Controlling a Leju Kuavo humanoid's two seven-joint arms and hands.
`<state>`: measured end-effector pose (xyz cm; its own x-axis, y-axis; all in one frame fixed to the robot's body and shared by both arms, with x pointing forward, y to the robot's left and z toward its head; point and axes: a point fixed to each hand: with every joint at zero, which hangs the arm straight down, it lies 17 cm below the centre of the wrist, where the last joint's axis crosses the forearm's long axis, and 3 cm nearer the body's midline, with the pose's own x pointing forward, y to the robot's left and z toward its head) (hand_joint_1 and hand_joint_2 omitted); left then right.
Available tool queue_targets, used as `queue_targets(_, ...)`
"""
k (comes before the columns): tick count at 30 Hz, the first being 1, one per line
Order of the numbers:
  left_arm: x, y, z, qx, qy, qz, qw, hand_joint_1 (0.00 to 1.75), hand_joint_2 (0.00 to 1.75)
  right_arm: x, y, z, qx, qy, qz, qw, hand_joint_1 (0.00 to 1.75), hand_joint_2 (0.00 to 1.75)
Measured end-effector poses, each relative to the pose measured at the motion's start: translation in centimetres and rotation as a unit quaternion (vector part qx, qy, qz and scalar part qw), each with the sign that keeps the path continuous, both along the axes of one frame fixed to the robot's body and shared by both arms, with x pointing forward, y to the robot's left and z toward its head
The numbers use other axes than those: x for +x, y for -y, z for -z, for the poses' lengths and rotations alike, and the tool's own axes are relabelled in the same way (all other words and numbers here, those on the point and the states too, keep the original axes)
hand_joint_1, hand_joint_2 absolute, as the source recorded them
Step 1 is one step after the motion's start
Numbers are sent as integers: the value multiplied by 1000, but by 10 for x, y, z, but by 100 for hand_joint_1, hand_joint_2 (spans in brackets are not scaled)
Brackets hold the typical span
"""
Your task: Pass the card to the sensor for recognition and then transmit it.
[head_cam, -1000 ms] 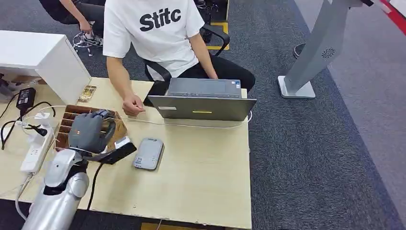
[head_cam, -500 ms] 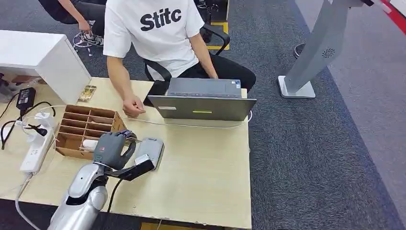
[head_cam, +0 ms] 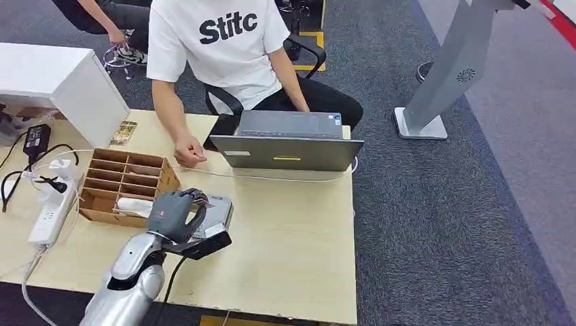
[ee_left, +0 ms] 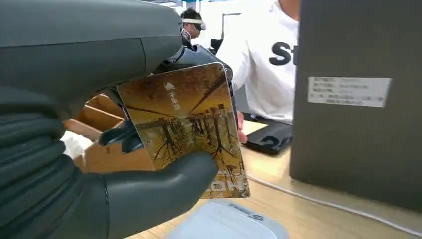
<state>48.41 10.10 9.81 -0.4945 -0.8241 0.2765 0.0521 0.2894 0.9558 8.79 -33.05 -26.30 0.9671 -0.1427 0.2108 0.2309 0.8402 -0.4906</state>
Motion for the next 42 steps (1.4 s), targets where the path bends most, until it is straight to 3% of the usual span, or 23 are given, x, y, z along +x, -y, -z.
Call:
queue_targets(17, -5, -2, 30, 20, -33, 0, 999, 175, 175, 3, -11, 0, 7, 1, -17, 1000, 0, 175)
queue_targets(29, 0, -33, 57, 61, -57, -37, 996, 175, 175, 1, -16, 1, 10, -5, -22, 1000, 0, 175)
queue_targets(42, 1, -43, 63, 65, -51, -51, 995, 175, 175, 1, -16, 1, 10, -5, -24, 1000, 0, 175)
